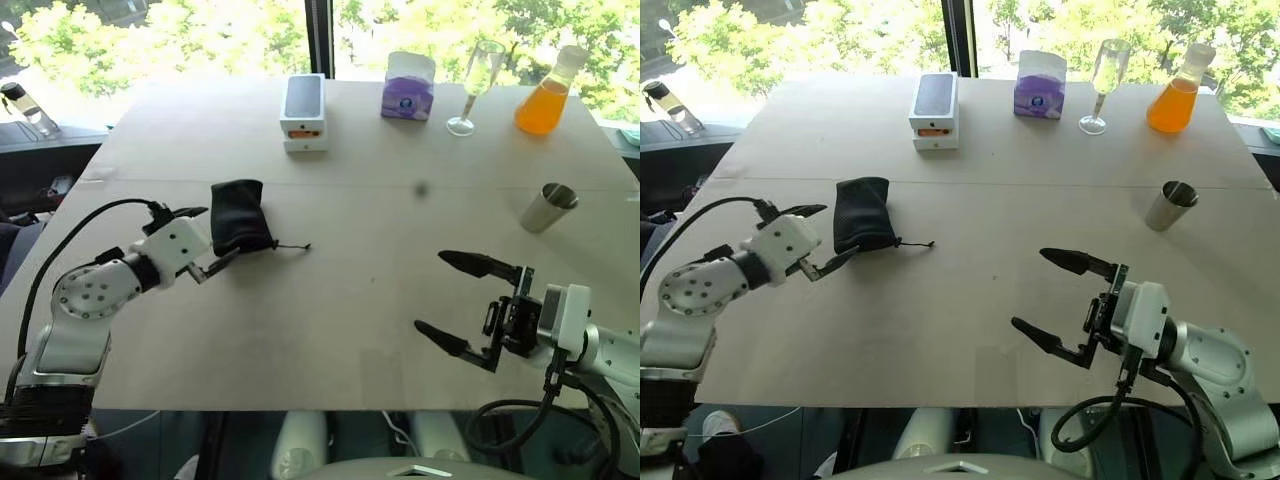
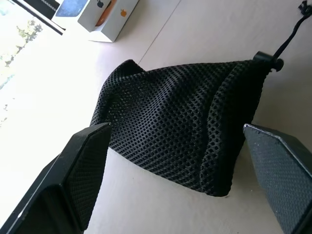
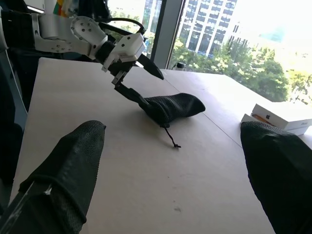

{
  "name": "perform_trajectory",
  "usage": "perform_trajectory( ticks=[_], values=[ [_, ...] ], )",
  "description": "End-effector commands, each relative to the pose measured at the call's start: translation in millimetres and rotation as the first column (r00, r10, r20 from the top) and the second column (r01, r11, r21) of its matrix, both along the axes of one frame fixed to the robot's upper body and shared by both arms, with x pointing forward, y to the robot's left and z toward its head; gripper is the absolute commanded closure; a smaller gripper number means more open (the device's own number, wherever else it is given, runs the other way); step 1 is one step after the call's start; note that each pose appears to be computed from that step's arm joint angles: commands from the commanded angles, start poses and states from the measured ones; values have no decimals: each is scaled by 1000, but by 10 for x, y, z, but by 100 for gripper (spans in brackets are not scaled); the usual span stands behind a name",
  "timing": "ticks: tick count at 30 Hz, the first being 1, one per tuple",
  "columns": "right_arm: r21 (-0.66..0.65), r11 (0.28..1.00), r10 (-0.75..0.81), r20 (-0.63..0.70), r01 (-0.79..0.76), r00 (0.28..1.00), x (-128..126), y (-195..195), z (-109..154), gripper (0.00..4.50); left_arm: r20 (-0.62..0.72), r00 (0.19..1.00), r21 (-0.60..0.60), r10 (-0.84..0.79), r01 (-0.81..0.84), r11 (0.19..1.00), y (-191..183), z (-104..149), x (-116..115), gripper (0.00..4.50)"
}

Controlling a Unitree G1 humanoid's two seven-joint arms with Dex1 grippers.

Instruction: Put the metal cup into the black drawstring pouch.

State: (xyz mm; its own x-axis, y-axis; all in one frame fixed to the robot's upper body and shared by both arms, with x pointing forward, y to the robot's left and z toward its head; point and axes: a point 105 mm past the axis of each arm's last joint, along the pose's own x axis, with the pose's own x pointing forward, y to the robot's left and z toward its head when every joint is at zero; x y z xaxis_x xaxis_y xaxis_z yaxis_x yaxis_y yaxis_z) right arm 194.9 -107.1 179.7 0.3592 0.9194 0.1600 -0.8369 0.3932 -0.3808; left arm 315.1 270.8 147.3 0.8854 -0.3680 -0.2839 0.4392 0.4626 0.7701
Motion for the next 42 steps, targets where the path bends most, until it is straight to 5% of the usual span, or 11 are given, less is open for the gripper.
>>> perform_trajectory(
  ticks=[1, 8, 35, 42],
  values=[
    [14, 1000, -7, 50, 6, 999, -45, 24, 88, 0, 95, 995, 137, -21, 8, 991, -31, 73, 37, 3],
    [-1, 998, -59, 42, 59, 997, 6, -35, 33, 0, 275, 958, 338, -77, -21, 941, -114, 63, 41, 3],
    [-28, 995, -99, 21, 99, 995, 9, -62, -90, 0, 358, 934, 281, -1, -107, 954, -99, 1, 151, 3],
    [-35, 994, -100, 18, 101, 995, -2, -66, -102, 0, 274, 962, 253, -3, -70, 965, -170, -42, 173, 308]
  ],
)
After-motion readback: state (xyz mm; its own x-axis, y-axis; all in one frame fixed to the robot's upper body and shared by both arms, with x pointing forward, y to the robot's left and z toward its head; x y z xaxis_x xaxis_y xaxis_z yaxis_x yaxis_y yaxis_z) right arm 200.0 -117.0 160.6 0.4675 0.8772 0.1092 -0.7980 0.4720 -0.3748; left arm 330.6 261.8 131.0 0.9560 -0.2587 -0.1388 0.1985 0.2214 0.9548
